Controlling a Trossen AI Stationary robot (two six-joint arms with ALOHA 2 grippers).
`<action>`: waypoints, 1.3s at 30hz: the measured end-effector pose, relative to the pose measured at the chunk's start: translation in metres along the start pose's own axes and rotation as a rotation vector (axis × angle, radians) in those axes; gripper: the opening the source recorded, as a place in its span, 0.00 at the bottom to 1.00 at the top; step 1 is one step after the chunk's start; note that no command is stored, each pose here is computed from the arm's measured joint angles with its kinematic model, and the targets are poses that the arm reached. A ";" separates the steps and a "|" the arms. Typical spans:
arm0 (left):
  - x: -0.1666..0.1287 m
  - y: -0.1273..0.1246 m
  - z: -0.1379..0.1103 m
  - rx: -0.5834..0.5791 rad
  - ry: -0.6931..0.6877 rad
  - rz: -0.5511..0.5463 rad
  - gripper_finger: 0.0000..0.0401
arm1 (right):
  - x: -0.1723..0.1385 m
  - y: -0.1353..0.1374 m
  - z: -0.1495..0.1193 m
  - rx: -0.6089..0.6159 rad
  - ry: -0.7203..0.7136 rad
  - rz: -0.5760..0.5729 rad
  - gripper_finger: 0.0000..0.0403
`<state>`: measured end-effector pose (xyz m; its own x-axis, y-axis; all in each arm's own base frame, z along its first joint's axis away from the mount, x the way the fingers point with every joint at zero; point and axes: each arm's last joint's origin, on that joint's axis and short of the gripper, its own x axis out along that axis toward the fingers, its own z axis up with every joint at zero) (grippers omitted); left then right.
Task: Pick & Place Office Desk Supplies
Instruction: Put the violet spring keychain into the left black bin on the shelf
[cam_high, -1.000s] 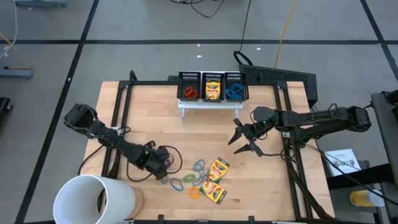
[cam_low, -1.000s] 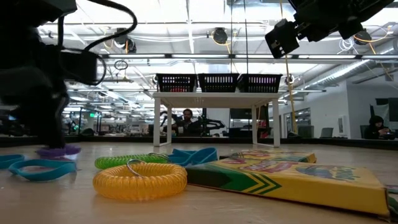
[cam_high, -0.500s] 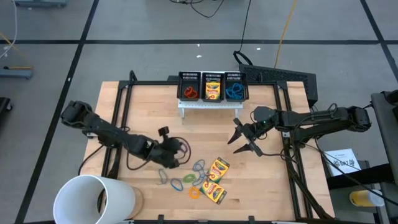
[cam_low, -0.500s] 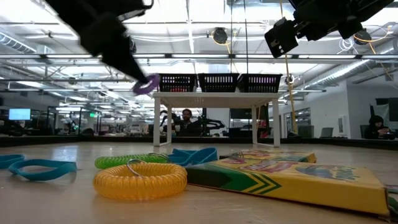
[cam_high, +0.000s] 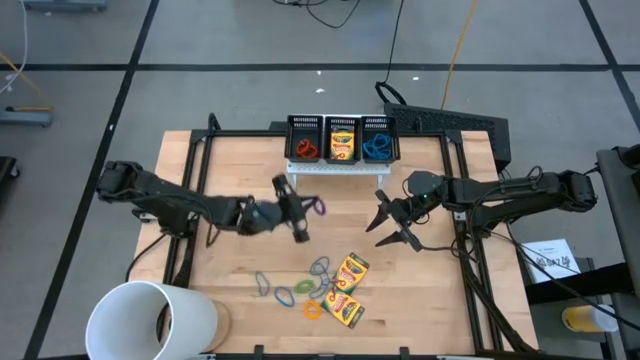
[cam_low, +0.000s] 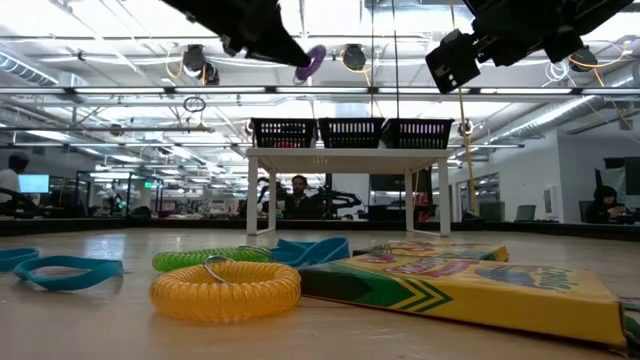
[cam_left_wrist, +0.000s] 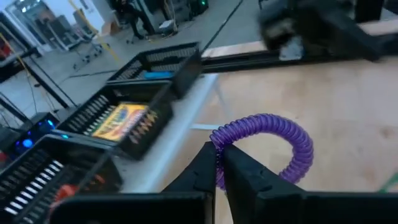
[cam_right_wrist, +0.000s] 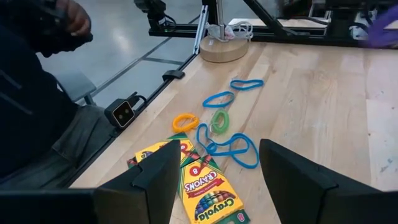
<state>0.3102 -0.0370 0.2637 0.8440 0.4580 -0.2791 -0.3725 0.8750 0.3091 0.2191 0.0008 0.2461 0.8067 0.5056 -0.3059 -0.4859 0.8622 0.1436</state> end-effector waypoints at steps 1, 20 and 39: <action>0.001 0.008 0.002 -0.009 0.000 -0.004 0.05 | 0.000 0.000 0.000 0.000 0.000 0.000 0.52; 0.025 0.142 0.003 -0.163 -0.085 0.195 0.07 | -0.052 0.019 -0.003 -0.010 -0.052 -0.256 0.52; 0.066 0.153 -0.032 -0.280 0.020 0.238 0.09 | -0.061 0.027 -0.004 -0.044 -0.101 -0.256 0.52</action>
<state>0.2961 0.1324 0.2634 0.7139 0.6548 -0.2481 -0.6515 0.7510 0.1074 0.1555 -0.0074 0.2650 0.9336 0.2736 -0.2313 -0.2737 0.9613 0.0322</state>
